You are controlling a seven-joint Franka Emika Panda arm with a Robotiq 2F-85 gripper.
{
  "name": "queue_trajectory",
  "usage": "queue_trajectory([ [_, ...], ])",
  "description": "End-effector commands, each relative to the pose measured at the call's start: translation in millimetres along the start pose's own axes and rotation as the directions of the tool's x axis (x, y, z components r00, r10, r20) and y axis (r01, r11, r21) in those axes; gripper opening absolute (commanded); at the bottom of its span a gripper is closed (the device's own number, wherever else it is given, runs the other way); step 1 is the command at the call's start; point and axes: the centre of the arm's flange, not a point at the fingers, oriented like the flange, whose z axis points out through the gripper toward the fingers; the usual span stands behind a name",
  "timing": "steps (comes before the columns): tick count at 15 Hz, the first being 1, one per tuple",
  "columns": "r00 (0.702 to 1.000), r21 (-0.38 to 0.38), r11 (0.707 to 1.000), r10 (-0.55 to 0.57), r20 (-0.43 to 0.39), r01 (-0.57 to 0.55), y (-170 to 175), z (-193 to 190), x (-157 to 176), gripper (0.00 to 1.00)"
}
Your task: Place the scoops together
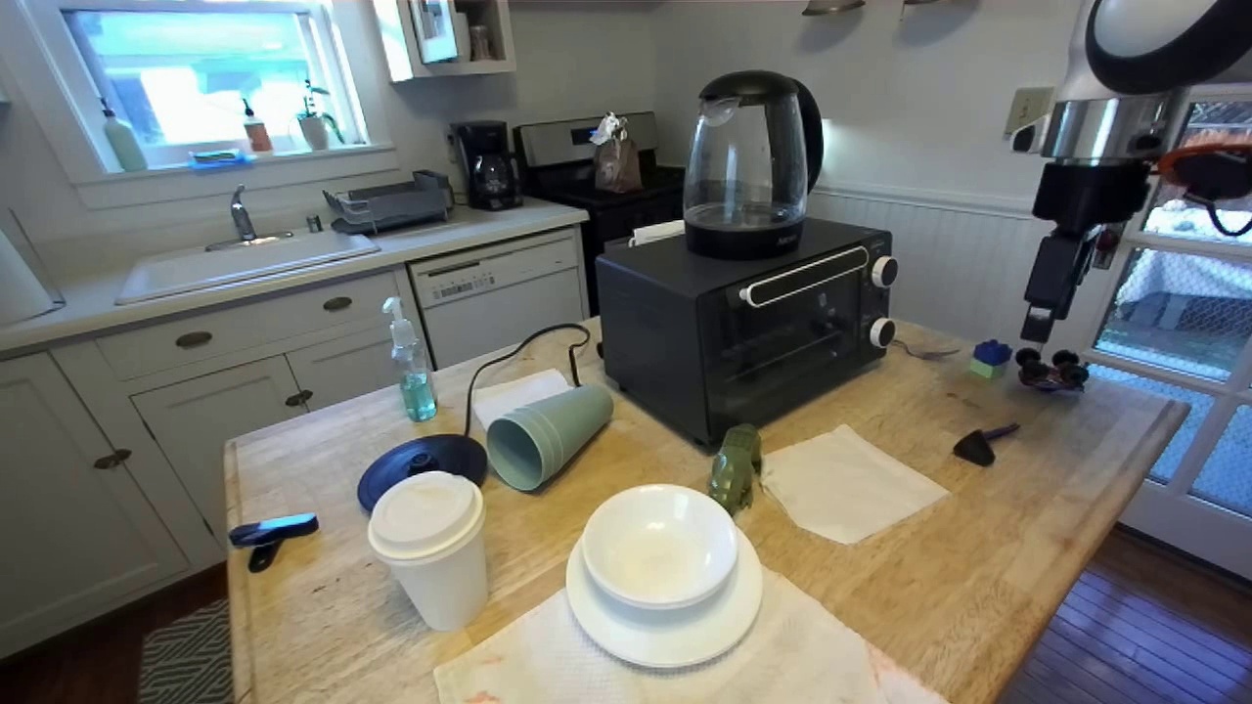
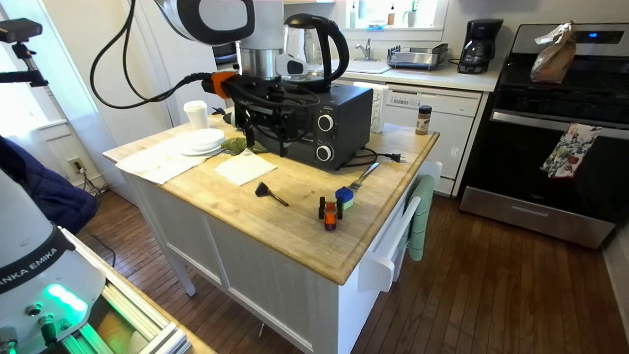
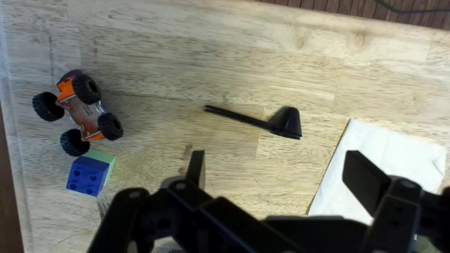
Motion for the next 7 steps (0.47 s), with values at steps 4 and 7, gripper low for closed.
queue_trajectory([
  [4, 1.0, 0.014, 1.0, 0.016, -0.015, -0.016, 7.7, -22.7, -13.1, 1.0],
  [7, 1.0, 0.017, 1.0, 0.016, -0.021, -0.015, 7.7, -27.6, -16.8, 1.0],
])
